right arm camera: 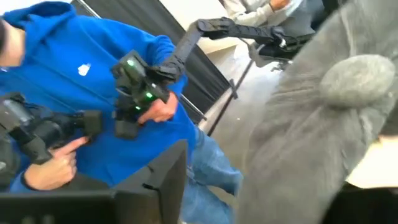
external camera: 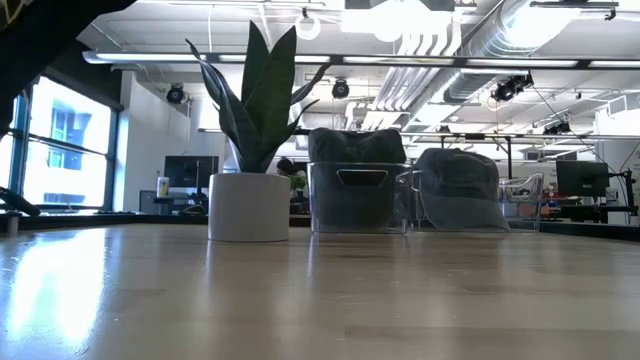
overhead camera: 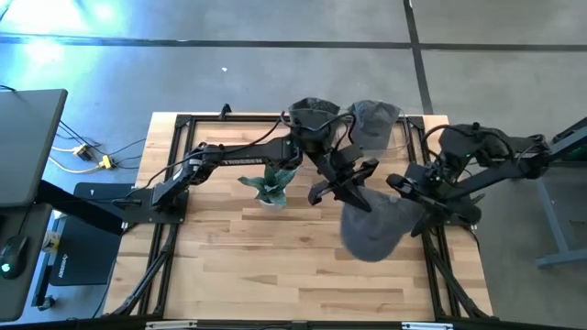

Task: Pick & Place hat
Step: Put the gray cap into the right transparent bin

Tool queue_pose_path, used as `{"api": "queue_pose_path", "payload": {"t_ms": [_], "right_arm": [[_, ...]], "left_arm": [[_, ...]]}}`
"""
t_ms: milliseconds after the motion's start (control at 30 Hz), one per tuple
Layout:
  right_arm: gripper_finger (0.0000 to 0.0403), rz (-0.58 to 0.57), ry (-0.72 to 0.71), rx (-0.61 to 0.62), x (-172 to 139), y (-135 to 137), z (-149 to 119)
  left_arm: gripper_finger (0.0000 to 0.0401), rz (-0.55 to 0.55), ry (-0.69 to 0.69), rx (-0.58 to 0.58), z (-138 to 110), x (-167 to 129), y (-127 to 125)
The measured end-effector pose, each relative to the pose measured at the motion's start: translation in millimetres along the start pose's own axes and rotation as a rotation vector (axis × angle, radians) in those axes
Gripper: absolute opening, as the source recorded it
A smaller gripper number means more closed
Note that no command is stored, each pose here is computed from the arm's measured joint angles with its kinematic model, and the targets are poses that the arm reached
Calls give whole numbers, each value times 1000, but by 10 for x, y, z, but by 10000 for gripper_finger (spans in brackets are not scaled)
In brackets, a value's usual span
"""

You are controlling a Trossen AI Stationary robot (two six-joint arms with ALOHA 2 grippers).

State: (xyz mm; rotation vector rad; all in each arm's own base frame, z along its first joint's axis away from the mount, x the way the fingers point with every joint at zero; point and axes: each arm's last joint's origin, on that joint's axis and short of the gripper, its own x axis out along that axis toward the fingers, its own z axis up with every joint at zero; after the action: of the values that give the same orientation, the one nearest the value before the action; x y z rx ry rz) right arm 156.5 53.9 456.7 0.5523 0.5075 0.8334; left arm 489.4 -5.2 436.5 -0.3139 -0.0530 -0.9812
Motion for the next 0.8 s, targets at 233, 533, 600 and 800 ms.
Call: {"api": "queue_pose_path", "payload": {"t_ms": [233,533,600,800], "right_arm": [[48,-11,-22,85,-49,11,6],[13,-85,-40,52,-15,-46,13],[5,-110,-51,28,-13,-55,17],[7,-160,-42,44,-18,-81,-12]], "left_arm": [[7,-19,14,-3,-29,53,-33],[43,-13,21,-182,-36,48,-25],[75,-10,31,-243,-51,54,-22],[148,-19,82,-326,-116,78,-23]]}}
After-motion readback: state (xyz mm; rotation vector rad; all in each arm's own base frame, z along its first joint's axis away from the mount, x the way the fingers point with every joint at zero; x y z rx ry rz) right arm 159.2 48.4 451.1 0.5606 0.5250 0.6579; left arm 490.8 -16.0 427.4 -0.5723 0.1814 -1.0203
